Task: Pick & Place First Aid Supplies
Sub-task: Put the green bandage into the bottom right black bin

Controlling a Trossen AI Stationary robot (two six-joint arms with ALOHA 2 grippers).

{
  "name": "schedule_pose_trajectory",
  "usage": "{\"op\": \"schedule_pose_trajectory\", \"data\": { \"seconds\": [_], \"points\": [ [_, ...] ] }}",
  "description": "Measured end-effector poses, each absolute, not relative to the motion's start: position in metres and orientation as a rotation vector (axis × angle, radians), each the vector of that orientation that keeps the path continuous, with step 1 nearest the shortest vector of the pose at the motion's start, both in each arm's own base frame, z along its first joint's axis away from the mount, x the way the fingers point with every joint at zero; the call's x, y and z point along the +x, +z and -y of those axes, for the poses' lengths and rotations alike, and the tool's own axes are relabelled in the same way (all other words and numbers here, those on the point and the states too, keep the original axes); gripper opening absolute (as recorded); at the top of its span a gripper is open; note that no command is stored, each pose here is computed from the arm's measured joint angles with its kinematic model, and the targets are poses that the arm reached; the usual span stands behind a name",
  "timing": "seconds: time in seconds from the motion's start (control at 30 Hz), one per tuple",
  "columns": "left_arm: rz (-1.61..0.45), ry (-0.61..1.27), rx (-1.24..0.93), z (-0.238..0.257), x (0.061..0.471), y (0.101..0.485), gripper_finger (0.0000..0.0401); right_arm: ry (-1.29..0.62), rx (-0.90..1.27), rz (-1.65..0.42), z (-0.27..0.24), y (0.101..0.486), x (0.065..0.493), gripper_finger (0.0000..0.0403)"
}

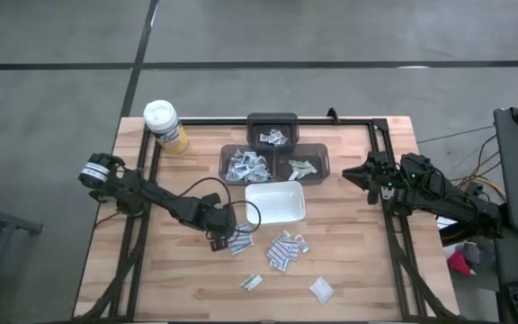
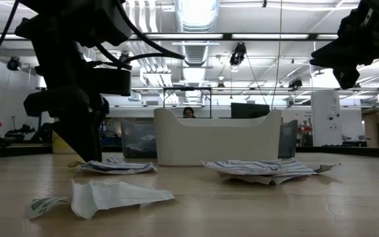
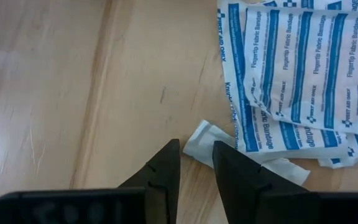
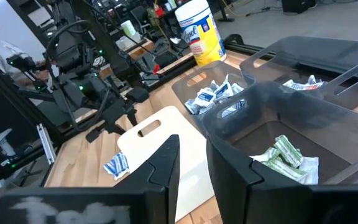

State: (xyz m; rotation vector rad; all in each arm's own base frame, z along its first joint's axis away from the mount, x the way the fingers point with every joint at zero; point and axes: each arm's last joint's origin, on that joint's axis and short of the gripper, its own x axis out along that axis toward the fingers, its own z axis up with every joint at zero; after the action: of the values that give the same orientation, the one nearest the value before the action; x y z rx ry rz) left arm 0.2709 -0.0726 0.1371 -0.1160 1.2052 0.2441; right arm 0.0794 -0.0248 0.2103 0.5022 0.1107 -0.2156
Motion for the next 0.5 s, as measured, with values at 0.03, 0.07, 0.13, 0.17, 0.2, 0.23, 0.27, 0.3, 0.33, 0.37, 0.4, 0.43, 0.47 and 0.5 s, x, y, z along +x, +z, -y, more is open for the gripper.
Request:
{"op": "schedule_pose_trajectory", "data": {
  "seconds": [0.03, 0.07, 0.13, 0.17, 0.2, 0.23, 0.27, 0.3, 0.33, 0.37, 0.4, 0.43, 0.47, 0.5],
  "points": [
    [-1.205, 0.245, -0.119, 0.0726, 0.2708, 0.1372, 0.0094, -0.216, 0.502, -0.110, 0.0248, 0.2103, 0.0794, 0.0080],
    [-1.205, 0.246, -0.120, 0.0726, 0.2707, 0.1372, 0.0094, -0.216, 0.502, -0.111, 0.0249, 0.2103, 0.0794, 0.0082],
    [-1.206, 0.249, -0.125, 0.0726, 0.2706, 0.1371, 0.0093, -0.216, 0.502, -0.111, 0.0248, 0.2103, 0.0794, 0.0084],
    [-1.207, 0.249, -0.126, 0.0726, 0.2705, 0.1371, 0.0091, -0.216, 0.502, -0.110, 0.0248, 0.2104, 0.0794, 0.0085],
    [-1.209, 0.249, -0.126, 0.0726, 0.2704, 0.1369, 0.0088, -0.216, 0.502, -0.111, 0.0249, 0.2103, 0.0794, 0.0086],
    [-1.211, 0.248, -0.126, 0.0725, 0.2702, 0.1367, 0.0084, -0.216, 0.502, -0.111, 0.0248, 0.2103, 0.0794, 0.0087],
    [-1.212, 0.248, -0.126, 0.0725, 0.2701, 0.1366, 0.0079, -0.216, 0.502, -0.111, 0.0248, 0.2103, 0.0794, 0.0086],
    [-1.213, 0.249, -0.126, 0.0725, 0.2700, 0.1366, 0.0073, -0.216, 0.502, -0.110, 0.0248, 0.2103, 0.0794, 0.0086],
    [-1.214, 0.250, -0.126, 0.0723, 0.2700, 0.1365, 0.0066, -0.216, 0.503, -0.110, 0.0248, 0.2103, 0.0794, 0.0084],
    [-1.214, 0.250, -0.125, 0.0722, 0.2699, 0.1363, 0.0058, -0.216, 0.502, -0.111, 0.0248, 0.2103, 0.0794, 0.0083],
    [-1.214, 0.251, -0.125, 0.0722, 0.2699, 0.1363, 0.0050, -0.216, 0.502, -0.111, 0.0248, 0.2103, 0.0794, 0.0081],
    [-1.214, 0.253, -0.124, 0.0722, 0.2699, 0.1362, 0.0042, -0.216, 0.503, -0.111, 0.0248, 0.2103, 0.0794, 0.0079],
    [-1.214, 0.256, -0.127, 0.0721, 0.2698, 0.1362, 0.0034, -0.216, 0.502, -0.110, 0.0248, 0.2104, 0.0794, 0.0077],
    [-1.212, 0.260, -0.132, 0.0721, 0.2698, 0.1361, 0.0026, -0.216, 0.502, -0.111, 0.0248, 0.2103, 0.0794, 0.0075]
  ]
}}
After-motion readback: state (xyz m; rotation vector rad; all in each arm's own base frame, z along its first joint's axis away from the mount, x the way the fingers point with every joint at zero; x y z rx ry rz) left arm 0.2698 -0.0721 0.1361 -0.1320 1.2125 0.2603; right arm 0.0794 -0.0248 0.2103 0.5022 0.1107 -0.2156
